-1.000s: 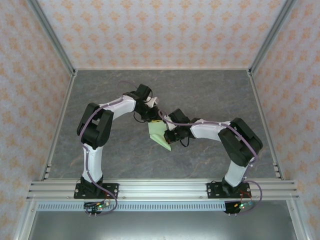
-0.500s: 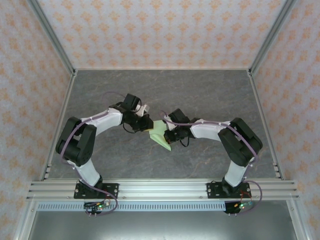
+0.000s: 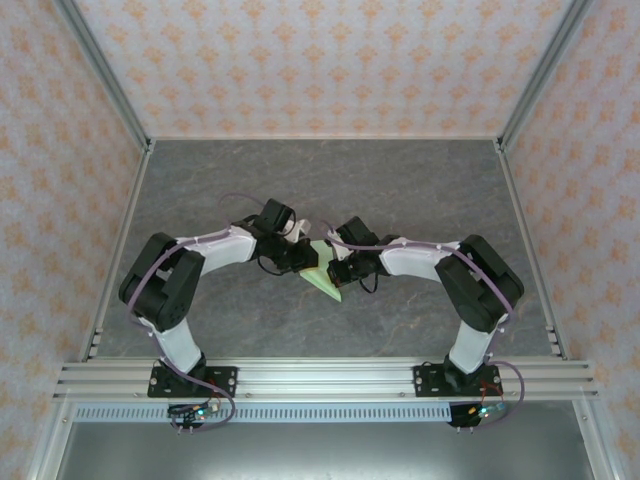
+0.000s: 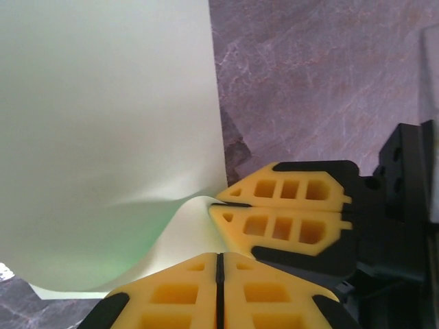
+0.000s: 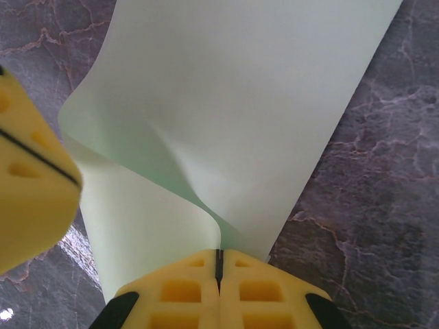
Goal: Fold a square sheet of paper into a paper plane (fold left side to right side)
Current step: Third fold the triangle at the center of the table.
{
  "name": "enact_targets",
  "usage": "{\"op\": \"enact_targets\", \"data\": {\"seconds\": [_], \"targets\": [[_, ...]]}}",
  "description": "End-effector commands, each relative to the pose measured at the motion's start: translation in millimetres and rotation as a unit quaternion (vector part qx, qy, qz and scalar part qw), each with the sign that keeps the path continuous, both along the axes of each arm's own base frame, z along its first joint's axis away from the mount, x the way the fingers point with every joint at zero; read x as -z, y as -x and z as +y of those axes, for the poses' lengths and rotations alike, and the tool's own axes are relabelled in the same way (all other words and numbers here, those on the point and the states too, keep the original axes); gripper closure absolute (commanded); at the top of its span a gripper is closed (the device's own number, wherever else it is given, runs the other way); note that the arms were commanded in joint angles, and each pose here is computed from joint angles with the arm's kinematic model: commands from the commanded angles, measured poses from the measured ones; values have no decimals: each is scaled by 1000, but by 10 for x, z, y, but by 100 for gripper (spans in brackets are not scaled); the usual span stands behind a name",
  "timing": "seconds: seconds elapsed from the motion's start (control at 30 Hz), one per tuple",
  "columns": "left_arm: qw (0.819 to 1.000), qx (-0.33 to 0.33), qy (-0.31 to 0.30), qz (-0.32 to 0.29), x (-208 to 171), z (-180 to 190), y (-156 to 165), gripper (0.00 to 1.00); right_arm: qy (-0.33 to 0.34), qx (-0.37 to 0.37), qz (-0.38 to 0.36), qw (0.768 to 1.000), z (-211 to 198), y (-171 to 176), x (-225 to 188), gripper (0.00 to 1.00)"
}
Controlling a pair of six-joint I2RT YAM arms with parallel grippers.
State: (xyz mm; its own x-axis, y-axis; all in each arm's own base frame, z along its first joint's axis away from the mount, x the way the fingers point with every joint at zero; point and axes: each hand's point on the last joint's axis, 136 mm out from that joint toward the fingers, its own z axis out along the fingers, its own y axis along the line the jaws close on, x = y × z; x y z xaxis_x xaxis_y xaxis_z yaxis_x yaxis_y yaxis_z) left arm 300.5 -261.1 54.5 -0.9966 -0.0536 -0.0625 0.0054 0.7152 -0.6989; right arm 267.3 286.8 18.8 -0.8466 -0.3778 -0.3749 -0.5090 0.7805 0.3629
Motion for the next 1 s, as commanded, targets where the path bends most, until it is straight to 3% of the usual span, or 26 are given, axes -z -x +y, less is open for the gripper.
{"op": "enact_targets", "data": {"seconds": [0.0,0.97], "targets": [[1000,-3,-10,5,113,2,0,90,67,-19,67,995,-207,362,412,98],[997,-6,-64,35,552,187,182,91,52,-20,57,997,-128,297,259,97]]}}
